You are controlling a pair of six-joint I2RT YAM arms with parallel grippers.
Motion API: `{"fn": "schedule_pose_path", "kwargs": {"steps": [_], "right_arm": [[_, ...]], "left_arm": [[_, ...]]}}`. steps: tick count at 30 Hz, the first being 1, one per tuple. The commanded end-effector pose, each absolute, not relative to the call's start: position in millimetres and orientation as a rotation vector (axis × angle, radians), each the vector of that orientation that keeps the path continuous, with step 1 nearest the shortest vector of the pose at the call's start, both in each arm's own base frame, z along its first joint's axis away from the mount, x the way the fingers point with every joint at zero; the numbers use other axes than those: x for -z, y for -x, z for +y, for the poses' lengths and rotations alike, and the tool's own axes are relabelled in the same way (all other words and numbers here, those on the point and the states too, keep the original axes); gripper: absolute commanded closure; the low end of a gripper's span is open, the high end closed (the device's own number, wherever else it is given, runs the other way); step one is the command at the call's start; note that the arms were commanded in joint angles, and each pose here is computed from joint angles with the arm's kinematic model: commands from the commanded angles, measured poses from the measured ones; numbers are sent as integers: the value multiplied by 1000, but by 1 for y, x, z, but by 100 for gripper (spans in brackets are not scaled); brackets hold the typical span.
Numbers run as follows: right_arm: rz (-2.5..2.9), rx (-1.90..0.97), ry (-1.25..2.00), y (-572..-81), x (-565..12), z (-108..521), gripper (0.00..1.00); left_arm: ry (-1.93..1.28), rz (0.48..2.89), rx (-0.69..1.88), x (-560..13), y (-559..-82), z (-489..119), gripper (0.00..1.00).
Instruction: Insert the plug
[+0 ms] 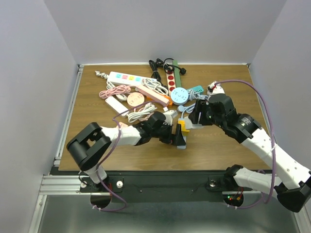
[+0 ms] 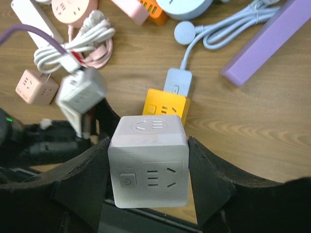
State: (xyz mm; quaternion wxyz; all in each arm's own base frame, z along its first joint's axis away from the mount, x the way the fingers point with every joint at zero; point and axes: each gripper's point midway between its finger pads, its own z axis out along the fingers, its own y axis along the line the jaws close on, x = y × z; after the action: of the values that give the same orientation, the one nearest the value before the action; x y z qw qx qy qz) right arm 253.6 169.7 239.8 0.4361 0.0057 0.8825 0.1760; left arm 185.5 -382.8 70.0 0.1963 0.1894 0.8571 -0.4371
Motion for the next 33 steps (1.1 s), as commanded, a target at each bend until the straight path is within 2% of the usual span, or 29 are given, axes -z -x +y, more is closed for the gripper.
{"fn": "schedule_pose_path", "kwargs": {"steps": [1,12,19,33], "right_arm": [[2278,-494,-72,-236,-244,170,100],[2460,-581,-169,-218,-195,188,99],[2471,-561,-185,-221,-166,205,99],[2488,-423,-182,-236,-136,212,100]], "left_arm": [[-517,2318,1204,-97,-191,-356,2],[-349,2230,1114,-103,-232,-293,2],[-287,2169,1110,-117,-256,-288,2],[-283,2186,1111,-112,-255,-287,2]]}}
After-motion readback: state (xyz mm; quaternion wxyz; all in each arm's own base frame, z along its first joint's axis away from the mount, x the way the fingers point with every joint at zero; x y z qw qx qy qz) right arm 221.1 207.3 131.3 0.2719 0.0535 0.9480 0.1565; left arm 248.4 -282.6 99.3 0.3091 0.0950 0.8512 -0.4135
